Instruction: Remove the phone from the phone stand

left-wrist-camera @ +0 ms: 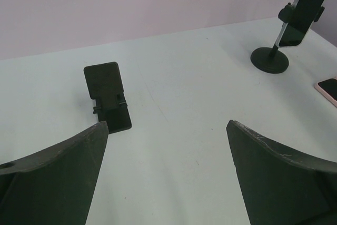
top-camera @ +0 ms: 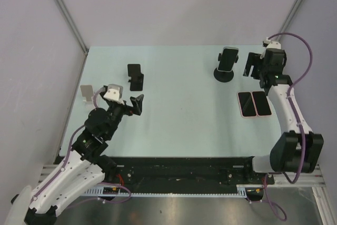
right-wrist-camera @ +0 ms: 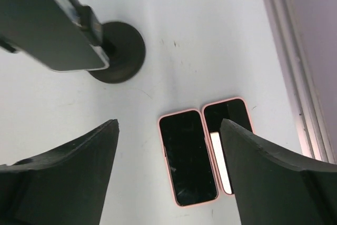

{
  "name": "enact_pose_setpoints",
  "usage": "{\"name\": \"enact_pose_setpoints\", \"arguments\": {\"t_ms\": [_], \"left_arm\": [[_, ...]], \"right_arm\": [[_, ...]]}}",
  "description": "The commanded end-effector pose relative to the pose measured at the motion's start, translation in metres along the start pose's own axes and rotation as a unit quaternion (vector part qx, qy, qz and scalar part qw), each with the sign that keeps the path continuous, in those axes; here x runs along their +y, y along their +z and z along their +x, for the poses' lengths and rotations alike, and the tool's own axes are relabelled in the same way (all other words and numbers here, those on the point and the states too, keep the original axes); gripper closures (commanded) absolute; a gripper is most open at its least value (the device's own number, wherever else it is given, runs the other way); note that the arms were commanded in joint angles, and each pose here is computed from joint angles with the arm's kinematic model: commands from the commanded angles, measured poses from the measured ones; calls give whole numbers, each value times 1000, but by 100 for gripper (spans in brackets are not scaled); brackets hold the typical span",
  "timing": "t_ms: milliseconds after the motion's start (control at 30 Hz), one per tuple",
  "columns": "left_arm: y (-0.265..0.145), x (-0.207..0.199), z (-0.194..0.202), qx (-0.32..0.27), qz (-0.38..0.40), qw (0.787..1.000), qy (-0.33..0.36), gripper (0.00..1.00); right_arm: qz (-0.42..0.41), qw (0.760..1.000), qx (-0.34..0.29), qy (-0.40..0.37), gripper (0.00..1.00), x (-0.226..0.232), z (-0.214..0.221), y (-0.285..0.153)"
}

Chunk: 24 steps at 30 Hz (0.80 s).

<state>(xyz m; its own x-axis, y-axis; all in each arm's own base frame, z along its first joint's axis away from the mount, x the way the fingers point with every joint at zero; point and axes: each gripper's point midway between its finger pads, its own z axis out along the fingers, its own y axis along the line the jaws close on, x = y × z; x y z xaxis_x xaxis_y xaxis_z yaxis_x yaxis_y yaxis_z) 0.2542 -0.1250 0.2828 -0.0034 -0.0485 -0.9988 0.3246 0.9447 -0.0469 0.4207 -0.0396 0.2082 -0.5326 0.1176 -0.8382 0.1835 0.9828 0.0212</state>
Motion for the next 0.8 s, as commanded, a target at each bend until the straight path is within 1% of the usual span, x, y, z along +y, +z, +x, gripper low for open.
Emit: {"name": "enact_pose_setpoints", "arguments": {"t_ms": [0, 33, 67, 100, 167, 200, 233, 300, 333, 367, 400, 433, 467, 533, 567, 600, 633, 667, 700, 767], "left_arm": [[8, 6, 1, 4, -18, 1000, 22, 0], [11, 7, 6, 14, -21, 999, 25, 0], [13, 8, 9, 19, -24, 999, 27, 0], [15, 9, 8, 22, -31, 999, 28, 0], [23, 11, 15, 39, -38, 998, 29, 0], [26, 10, 11, 41, -38, 998, 27, 0], [33, 12, 18, 56, -42, 997, 26, 0], [40, 11, 13, 64, -38, 997, 19, 0], [49, 17, 22, 81, -50, 995, 11, 0], [54, 19, 24, 88, -54, 995, 5, 0], [60, 21, 16, 86, -56, 995, -1, 0], [71, 27, 26, 106, -66, 992, -8, 0], [78, 30, 28, 113, -70, 991, -8, 0], [100, 41, 32, 132, -81, 988, -9, 0], [108, 45, 35, 139, -84, 987, -14, 0], [123, 59, 39, 149, -101, 983, -30, 0], [132, 60, 41, 156, -91, 983, -42, 0], [139, 65, 44, 161, -92, 982, -48, 0], [154, 75, 47, 167, -100, 979, -51, 0], [167, 85, 51, 176, -111, 977, -39, 0]], "right_arm": [[-17, 999, -41, 31, 13, -1, -25, -61], [-16, 998, -50, 42, 11, -2, -28, -72], [-14, 997, -57, 49, 7, -3, -28, -82], [-18, 994, -93, 59, 5, -4, -41, -109], [-31, 988, -122, 85, 0, -1, -44, -131], [-34, 985, -138, 94, 0, -1, -47, -143], [-40, 978, -175, 104, 0, -2, -54, -171], [-48, 972, -194, 121, 0, -2, -50, -189], [-54, 965, -226, 123, 0, -4, -53, -214], [-55, 964, -229, 123, 0, -5, -49, -222], [-52, 964, -237, 113, 0, -7, -45, -230], [-51, 962, -245, 106, 0, -9, -42, -239], [-47, 961, -254, 99, 0, -12, -35, -252], [-29, 963, -254, 80, 0, -18, -23, -257], [-16, 959, -271, 78, 0, -23, -19, -266], [-16, 964, -259, 60, 0, -21, -4, -256], [-12, 962, -266, 57, 0, -23, 1, -257], [-7, 956, -286, 60, 0, -27, 4, -266], [-7, 954, -292, 60, 0, -29, 9, -267], [0, 954, -295, 58, 0, -32, 22, -261]]}}
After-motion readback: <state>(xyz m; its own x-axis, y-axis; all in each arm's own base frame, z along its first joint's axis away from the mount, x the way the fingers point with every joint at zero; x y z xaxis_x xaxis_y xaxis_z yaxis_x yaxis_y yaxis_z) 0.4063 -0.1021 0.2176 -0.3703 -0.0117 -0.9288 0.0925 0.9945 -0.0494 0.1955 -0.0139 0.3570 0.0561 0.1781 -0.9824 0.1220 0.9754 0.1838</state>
